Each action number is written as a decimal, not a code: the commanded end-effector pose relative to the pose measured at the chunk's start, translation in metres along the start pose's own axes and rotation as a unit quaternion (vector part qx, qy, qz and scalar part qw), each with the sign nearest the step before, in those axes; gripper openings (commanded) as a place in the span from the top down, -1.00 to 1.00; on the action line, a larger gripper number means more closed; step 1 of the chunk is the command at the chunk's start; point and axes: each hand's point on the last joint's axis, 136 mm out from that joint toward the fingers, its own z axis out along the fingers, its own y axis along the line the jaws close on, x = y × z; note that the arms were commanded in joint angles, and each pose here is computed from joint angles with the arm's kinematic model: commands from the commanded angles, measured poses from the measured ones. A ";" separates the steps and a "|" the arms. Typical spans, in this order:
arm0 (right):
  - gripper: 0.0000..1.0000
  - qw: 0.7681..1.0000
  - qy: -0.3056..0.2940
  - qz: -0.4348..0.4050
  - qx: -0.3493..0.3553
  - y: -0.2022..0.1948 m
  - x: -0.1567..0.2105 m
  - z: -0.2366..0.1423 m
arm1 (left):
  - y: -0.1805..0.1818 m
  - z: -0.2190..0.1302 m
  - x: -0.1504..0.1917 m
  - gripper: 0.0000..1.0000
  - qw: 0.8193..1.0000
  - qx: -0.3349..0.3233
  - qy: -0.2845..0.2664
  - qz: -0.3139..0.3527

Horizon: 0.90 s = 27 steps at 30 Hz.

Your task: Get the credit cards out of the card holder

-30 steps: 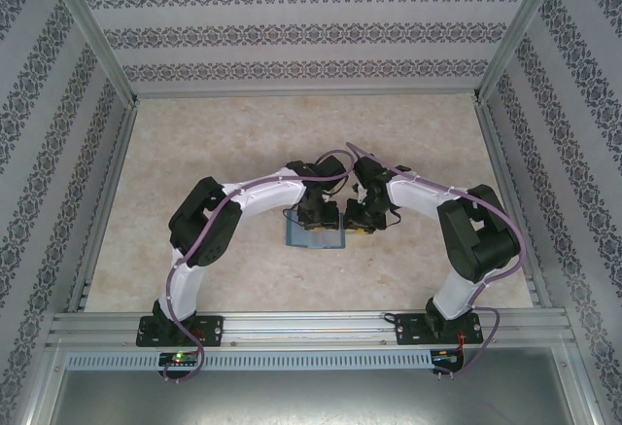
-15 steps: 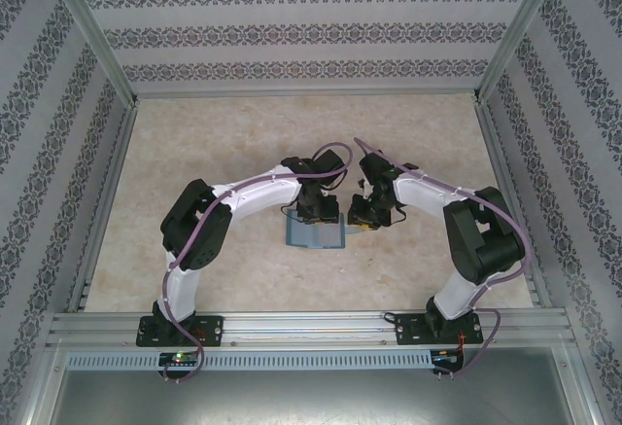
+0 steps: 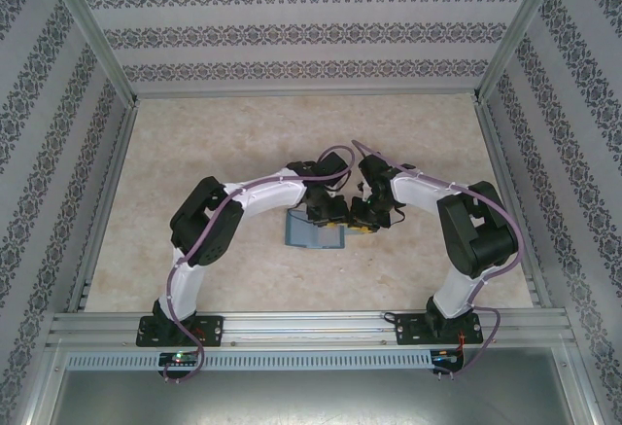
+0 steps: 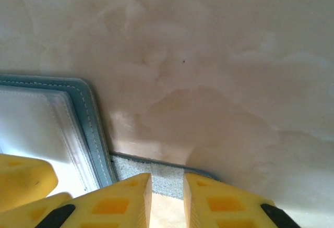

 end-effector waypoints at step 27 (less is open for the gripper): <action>0.50 1.000 0.015 -0.006 0.015 -0.008 0.004 0.006 | 0.045 -0.013 0.011 0.16 0.968 -0.230 0.022 0.098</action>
